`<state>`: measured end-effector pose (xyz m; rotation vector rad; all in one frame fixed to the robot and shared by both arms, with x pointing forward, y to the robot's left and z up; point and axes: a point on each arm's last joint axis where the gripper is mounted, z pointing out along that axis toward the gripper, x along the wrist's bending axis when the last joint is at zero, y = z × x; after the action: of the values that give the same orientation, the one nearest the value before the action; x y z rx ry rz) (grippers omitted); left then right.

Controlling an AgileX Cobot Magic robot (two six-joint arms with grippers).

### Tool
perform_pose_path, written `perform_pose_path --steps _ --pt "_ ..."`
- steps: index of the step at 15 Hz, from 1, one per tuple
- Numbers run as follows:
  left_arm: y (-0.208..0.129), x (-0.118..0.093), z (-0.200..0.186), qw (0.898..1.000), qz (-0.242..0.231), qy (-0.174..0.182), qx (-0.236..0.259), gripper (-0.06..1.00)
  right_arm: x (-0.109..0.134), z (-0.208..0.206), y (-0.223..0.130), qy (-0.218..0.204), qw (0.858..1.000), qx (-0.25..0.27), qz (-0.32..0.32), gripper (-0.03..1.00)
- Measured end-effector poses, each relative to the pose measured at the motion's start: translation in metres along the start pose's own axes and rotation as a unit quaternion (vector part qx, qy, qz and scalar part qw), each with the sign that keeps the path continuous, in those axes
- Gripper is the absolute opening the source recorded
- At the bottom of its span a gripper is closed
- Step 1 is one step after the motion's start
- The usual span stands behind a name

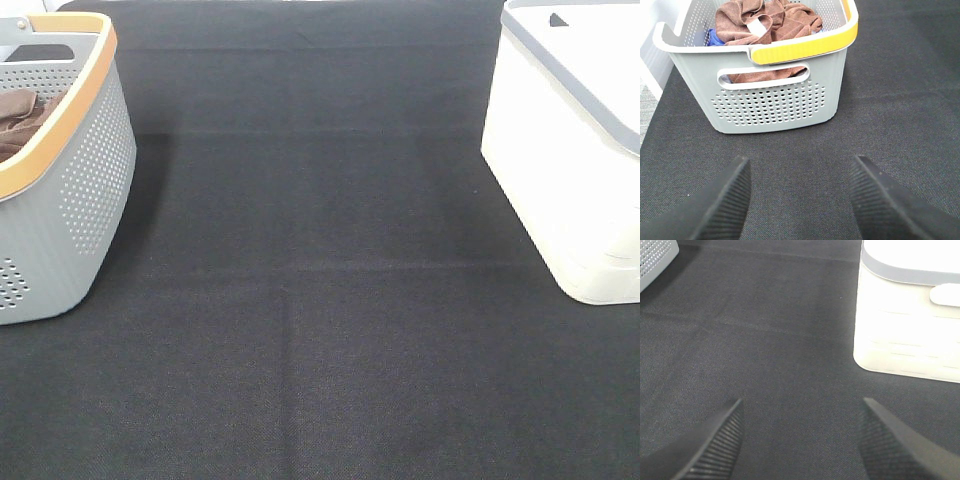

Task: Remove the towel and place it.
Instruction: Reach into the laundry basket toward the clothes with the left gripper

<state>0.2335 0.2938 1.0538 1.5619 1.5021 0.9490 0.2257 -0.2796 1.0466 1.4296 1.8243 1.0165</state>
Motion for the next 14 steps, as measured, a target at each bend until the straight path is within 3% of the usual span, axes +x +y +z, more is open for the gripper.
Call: perform_pose_path --steps 14 --pt "0.0000 0.0000 0.0000 1.000 0.000 0.000 0.000 0.57 0.0000 0.0000 0.0000 0.000 1.000 0.000 0.000 0.62"
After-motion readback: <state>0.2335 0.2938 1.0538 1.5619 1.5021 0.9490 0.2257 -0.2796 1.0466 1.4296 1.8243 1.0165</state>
